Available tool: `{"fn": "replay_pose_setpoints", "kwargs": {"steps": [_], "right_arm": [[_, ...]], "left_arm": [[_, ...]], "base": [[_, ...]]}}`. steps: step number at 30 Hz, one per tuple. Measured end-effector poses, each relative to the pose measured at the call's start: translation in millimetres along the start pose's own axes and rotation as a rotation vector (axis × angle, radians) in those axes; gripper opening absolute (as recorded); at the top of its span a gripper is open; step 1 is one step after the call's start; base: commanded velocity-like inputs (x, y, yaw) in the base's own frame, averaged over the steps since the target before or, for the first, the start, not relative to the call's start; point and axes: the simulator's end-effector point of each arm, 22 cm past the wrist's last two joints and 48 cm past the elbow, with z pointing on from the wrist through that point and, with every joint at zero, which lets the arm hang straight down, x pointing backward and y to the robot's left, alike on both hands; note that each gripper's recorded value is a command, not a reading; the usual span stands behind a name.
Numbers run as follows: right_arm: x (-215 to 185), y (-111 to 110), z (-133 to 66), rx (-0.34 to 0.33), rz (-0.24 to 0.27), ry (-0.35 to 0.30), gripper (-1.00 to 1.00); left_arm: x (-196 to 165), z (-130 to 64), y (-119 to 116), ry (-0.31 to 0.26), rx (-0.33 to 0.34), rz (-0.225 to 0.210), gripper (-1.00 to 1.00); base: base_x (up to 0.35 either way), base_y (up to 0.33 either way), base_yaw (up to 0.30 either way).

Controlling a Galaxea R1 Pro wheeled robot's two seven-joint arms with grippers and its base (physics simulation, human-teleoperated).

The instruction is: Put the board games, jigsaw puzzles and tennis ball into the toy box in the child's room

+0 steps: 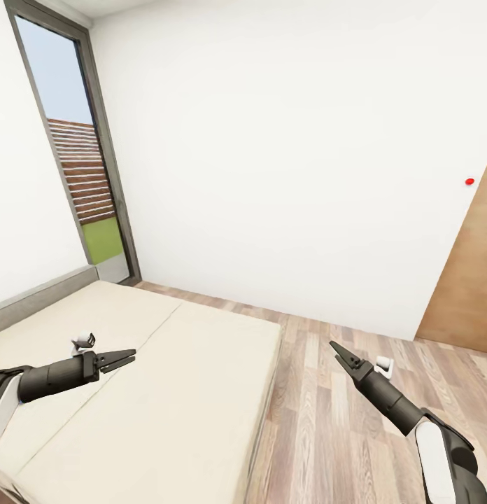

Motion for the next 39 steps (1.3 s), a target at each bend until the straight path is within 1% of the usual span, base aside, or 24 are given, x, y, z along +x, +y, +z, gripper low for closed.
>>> {"fn": "replay_pose_setpoints", "kwargs": {"steps": [18,25,30,39], "right_arm": [[-0.9,2.0,-0.3,-0.003,-0.002,-0.001,1.00],[-1.3,3.1,-0.4,-0.005,-0.003,-0.002,1.00],[-1.5,3.6,-0.4,-0.006,-0.004,-0.003,1.00],[-1.7,3.8,-0.3,-0.006,-0.004,-0.003,1.00]], "left_arm": [[-0.7,-0.3,-2.1,-0.001,0.002,0.004,1.00],[-1.3,-0.8,-3.3,-0.003,0.003,0.006,1.00],[-1.3,-0.9,-3.6,-0.002,0.004,0.007,1.00],[-1.6,-1.2,-3.7,-0.003,0.003,0.007,1.00]], "base": [[0.000,0.005,-0.228],[0.000,0.108,-0.245],[0.000,0.094,-0.105],[0.000,0.017,-0.018]]}}
